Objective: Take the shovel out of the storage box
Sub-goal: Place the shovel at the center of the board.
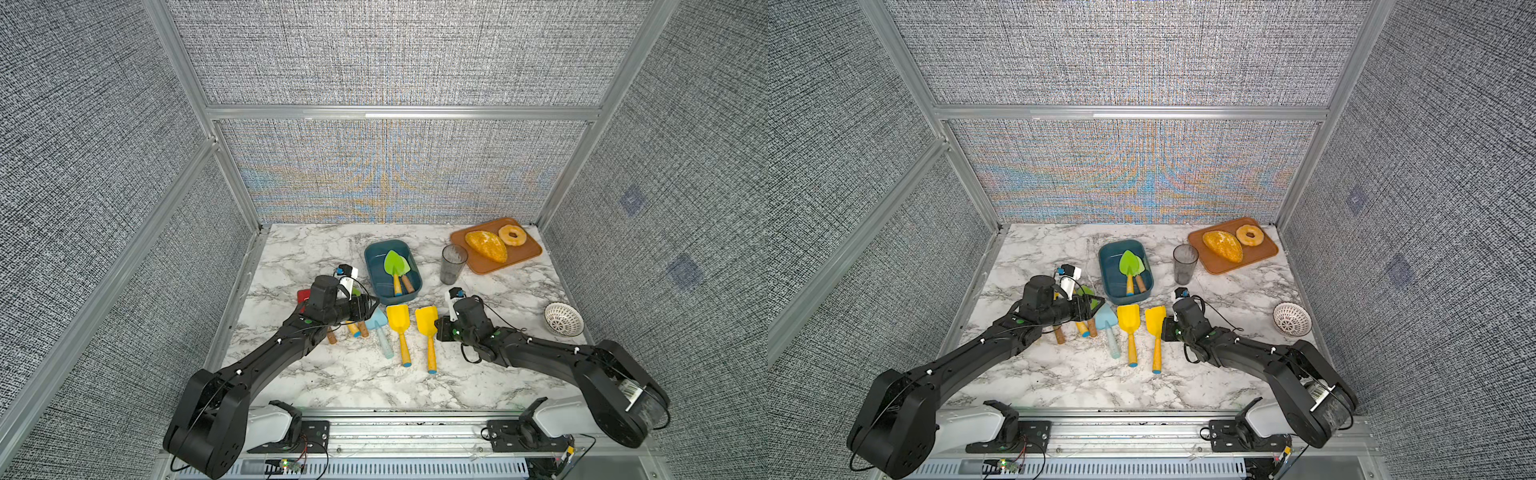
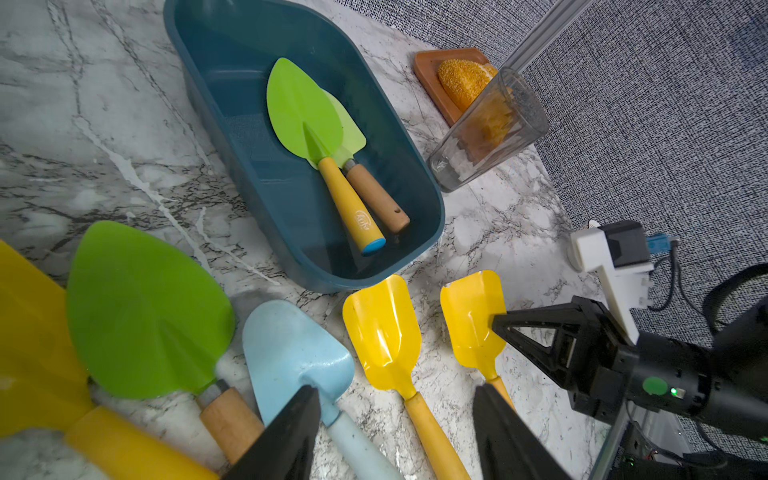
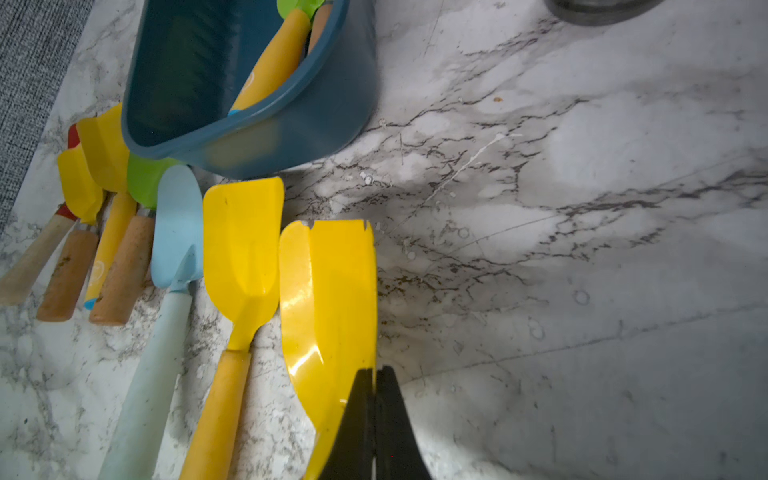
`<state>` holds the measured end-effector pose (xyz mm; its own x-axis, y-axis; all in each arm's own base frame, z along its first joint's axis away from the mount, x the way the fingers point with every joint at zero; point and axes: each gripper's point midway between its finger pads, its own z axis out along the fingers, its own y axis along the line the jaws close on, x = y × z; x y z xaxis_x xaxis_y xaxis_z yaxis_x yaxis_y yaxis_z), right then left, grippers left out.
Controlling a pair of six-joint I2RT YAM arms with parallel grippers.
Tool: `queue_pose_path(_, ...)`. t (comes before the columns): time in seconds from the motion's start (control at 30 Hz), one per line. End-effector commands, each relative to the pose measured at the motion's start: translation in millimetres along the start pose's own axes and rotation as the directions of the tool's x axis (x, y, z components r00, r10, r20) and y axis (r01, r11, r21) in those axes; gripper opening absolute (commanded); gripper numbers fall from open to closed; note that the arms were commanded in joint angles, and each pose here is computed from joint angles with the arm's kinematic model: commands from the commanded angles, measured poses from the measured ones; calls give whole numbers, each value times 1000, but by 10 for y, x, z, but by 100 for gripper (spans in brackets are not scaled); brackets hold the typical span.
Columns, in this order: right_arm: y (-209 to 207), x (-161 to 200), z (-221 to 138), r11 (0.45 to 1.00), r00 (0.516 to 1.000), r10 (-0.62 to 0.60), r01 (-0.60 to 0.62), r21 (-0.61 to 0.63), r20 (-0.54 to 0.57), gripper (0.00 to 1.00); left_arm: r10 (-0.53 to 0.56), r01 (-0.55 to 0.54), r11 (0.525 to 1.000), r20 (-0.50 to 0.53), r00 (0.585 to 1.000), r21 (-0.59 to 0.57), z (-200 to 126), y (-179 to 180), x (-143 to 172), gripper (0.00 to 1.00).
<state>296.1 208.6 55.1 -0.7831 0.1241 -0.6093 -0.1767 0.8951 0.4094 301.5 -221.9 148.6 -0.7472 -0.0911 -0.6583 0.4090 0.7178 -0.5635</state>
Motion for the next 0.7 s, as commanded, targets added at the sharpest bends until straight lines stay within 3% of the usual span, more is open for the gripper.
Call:
queue_pose_path(0.0,135,-160,49,996,996,67,-63,-67,64,0,9,-9,1000,22,1000,14,-7,-51,-79,64)
queue_pose_path(0.67,157,-121,337,995,996,83,-82,-53,19,0,14,-14,1000,17,1000,10,-28,-77,-108,64)
